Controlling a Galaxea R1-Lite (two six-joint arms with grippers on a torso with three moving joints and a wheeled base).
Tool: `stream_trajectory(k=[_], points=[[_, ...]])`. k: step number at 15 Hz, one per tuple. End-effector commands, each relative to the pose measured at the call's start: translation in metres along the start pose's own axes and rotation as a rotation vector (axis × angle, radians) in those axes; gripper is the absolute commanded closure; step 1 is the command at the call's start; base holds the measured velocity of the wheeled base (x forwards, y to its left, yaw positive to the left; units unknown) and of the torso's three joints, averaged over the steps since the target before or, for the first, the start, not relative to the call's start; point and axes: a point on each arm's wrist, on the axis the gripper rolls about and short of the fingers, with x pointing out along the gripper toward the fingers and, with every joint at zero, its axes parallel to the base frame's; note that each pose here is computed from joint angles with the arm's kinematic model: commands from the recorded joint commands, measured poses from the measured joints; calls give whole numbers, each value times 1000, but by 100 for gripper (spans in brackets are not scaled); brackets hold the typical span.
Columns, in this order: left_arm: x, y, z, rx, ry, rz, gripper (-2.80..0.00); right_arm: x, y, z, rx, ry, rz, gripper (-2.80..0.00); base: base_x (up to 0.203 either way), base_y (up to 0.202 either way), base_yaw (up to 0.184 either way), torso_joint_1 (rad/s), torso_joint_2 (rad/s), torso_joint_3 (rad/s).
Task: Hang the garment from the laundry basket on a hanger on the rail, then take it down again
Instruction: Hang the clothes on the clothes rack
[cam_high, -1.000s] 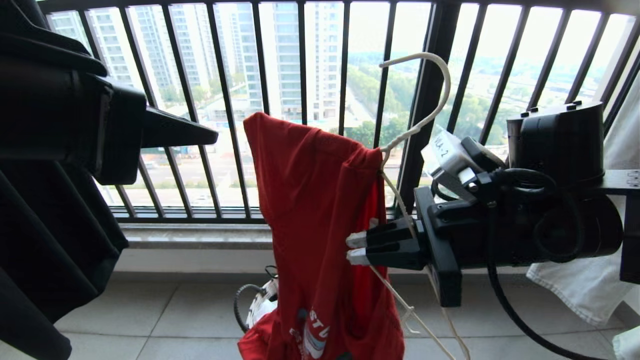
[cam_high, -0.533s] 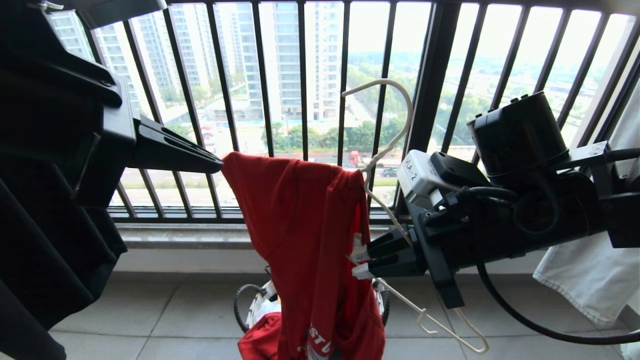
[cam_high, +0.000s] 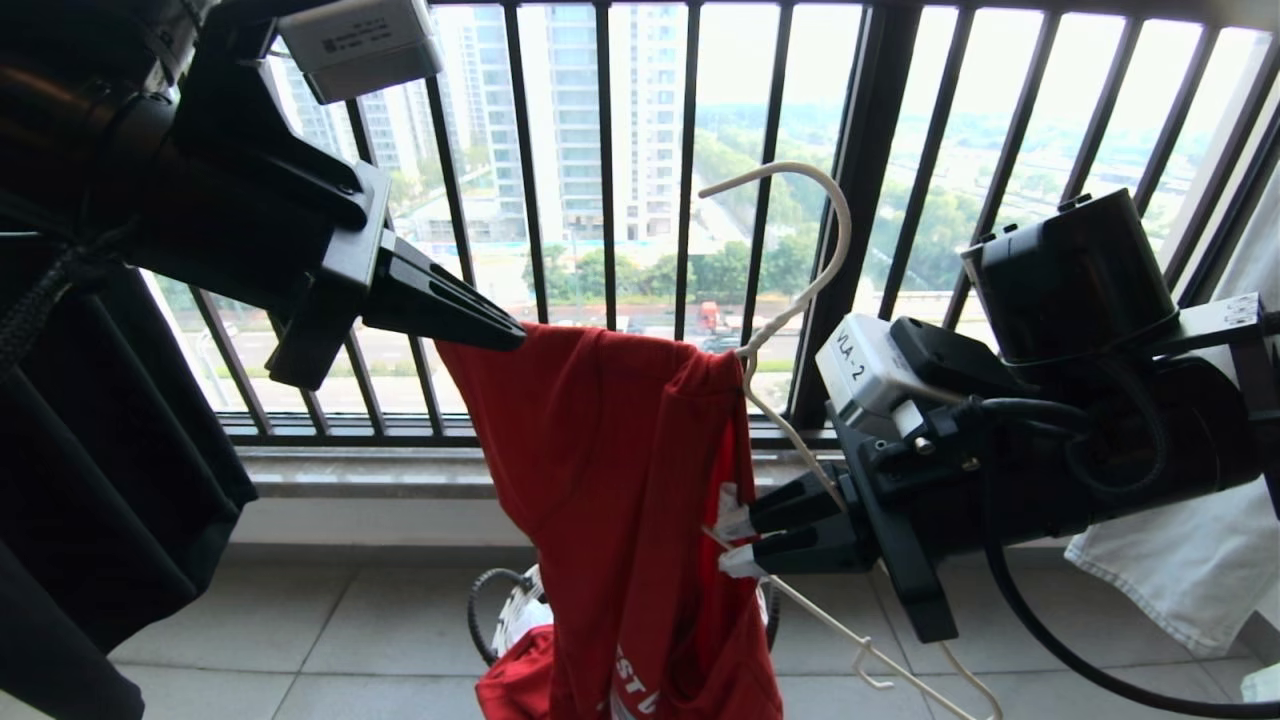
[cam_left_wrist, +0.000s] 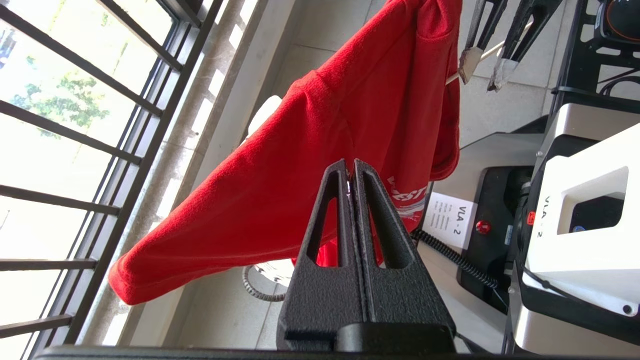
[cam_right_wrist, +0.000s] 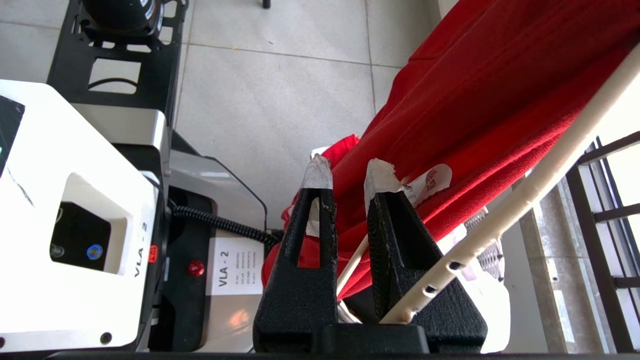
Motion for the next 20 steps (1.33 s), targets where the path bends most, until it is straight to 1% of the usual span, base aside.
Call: stream_trajectory(k=[1, 2, 3, 4, 5, 6, 9, 11, 14, 16, 18, 20], points=[[9, 17, -12, -9, -4, -36, 0, -2, 3, -2, 0, 3, 7, 0, 0, 0, 0, 0, 0, 0], [8, 19, -14, 7, -32, -60, 0, 0, 5, -6, -4, 12, 14, 0, 0, 0, 0, 0, 0, 0], [6, 19, -15, 20, -55, -78, -280, 0, 6, -9, -29, 18, 21, 0, 0, 0, 0, 0, 0, 0], [6, 20, -15, 29, -68, -85, -280, 1, 7, -11, -39, 23, 25, 0, 0, 0, 0, 0, 0, 0], [7, 22, -15, 40, -107, -119, -280, 2, 8, -14, -50, 29, 31, 0, 0, 0, 0, 0, 0, 0], [10, 26, -16, 45, -125, -130, -280, 2, 9, -14, -51, 31, 31, 0, 0, 0, 0, 0, 0, 0], [27, 37, -22, 34, -126, -149, -280, 1, 10, -14, -59, 30, 30, 0, 0, 0, 0, 0, 0, 0], [34, 41, -26, 15, -132, -180, -280, -2, 12, -12, -87, 23, 27, 0, 0, 0, 0, 0, 0, 0], [42, 45, -30, -22, -190, -265, -280, -7, 15, -10, -100, 14, 20, 0, 0, 0, 0, 0, 0, 0], [40, 42, -31, -33, -208, -294, -280, -7, 14, -11, -97, 17, 20, 0, 0, 0, 0, 0, 0, 0], [36, 39, -29, -44, -221, -304, -280, -7, 15, -11, -100, 15, 20, 0, 0, 0, 0, 0, 0, 0], [38, 39, -32, -65, -217, -316, -280, -9, 15, -9, -106, 10, 17, 0, 0, 0, 0, 0, 0, 0]])
